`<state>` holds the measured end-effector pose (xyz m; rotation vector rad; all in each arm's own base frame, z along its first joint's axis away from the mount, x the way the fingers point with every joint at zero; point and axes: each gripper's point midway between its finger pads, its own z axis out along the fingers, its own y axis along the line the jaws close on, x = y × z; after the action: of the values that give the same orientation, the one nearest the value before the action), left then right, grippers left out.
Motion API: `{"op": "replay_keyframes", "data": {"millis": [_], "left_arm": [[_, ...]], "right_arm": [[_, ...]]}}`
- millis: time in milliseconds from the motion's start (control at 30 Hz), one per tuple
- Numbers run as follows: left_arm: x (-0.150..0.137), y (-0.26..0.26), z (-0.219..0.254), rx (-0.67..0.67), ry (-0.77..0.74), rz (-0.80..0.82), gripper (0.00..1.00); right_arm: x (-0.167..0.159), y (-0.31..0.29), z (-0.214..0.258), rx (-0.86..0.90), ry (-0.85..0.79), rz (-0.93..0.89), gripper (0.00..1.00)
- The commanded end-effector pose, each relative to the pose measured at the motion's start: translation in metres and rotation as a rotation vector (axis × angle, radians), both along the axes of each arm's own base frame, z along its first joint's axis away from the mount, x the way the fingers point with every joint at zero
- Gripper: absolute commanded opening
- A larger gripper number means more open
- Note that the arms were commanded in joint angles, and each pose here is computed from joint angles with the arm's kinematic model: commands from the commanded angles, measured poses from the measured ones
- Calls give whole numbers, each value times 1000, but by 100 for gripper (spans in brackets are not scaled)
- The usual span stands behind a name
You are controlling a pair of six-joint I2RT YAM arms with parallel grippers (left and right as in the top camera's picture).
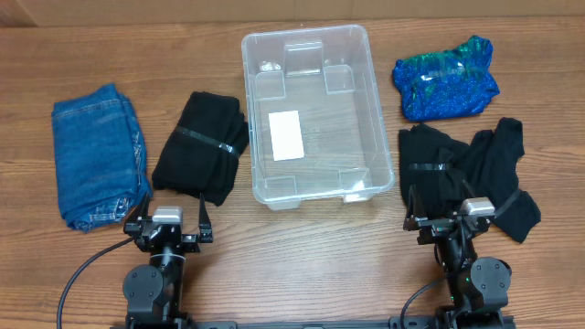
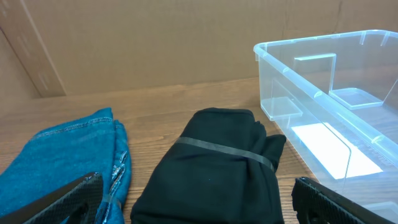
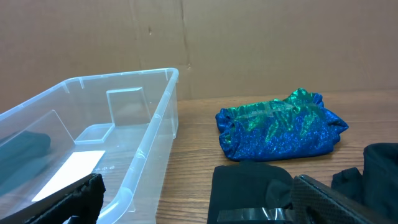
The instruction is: Pack container
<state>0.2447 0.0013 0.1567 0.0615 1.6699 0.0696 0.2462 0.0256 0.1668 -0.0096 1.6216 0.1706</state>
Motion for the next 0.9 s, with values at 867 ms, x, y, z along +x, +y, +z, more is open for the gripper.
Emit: {"op": "replay_keyframes", "data": {"millis": [867], "left_arm": [[0, 0, -1, 8, -6, -6, 100]], "right_arm": [[-21, 30, 149, 56, -138, 185, 100]]}}
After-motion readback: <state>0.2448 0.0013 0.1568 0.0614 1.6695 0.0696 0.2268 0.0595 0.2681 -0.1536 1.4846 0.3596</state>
